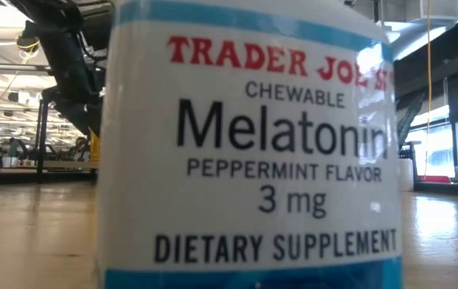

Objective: Pick and place medicine bottles onto shelf by color
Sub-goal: Put the orange pill bottle on the shelf

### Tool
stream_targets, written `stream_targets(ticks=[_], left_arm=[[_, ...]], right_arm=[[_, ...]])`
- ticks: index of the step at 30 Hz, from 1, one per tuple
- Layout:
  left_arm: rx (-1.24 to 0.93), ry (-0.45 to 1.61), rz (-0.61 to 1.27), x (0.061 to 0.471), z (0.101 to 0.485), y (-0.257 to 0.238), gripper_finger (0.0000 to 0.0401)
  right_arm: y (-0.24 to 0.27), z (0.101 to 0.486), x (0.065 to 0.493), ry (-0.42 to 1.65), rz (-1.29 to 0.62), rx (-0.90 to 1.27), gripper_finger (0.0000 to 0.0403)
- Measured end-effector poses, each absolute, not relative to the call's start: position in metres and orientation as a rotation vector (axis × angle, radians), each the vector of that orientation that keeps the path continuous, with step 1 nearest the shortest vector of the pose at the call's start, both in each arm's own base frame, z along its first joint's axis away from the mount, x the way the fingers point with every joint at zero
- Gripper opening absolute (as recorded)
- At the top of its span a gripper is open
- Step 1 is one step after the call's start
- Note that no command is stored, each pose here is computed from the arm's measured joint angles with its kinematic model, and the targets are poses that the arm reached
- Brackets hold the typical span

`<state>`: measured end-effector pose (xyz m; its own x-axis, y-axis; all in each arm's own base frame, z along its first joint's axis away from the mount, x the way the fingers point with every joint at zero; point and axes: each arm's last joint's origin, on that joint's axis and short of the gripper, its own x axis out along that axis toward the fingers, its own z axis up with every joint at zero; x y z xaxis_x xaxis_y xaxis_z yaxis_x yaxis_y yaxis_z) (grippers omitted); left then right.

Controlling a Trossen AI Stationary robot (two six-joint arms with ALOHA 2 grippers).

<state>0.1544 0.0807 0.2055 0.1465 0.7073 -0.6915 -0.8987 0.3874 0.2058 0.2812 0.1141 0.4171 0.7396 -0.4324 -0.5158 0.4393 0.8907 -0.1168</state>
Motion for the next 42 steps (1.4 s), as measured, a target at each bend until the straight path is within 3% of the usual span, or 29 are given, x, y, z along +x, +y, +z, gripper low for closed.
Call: stream_targets(ticks=[7, 16, 22, 42], left_arm=[[-0.292, 0.746, 1.120, 0.158, 0.232, 0.080, 0.0255], [-0.380, 0.808, 0.891, 0.160, 0.256, 0.075, 0.0255], [-0.452, 0.899, 0.781, 0.159, 0.242, 0.070, 0.0255], [-0.323, 0.893, 0.851, 0.159, 0.210, 0.079, 0.0255]], right_arm=[[0.114, 0.417, 0.281, 0.562, -0.478, 0.014, 0.0272], [0.114, 0.417, 0.281, 0.562, -0.478, 0.014, 0.0272], [0.114, 0.417, 0.281, 0.562, -0.478, 0.013, 0.0272], [0.114, 0.417, 0.281, 0.561, -0.477, 0.015, 0.0272]])
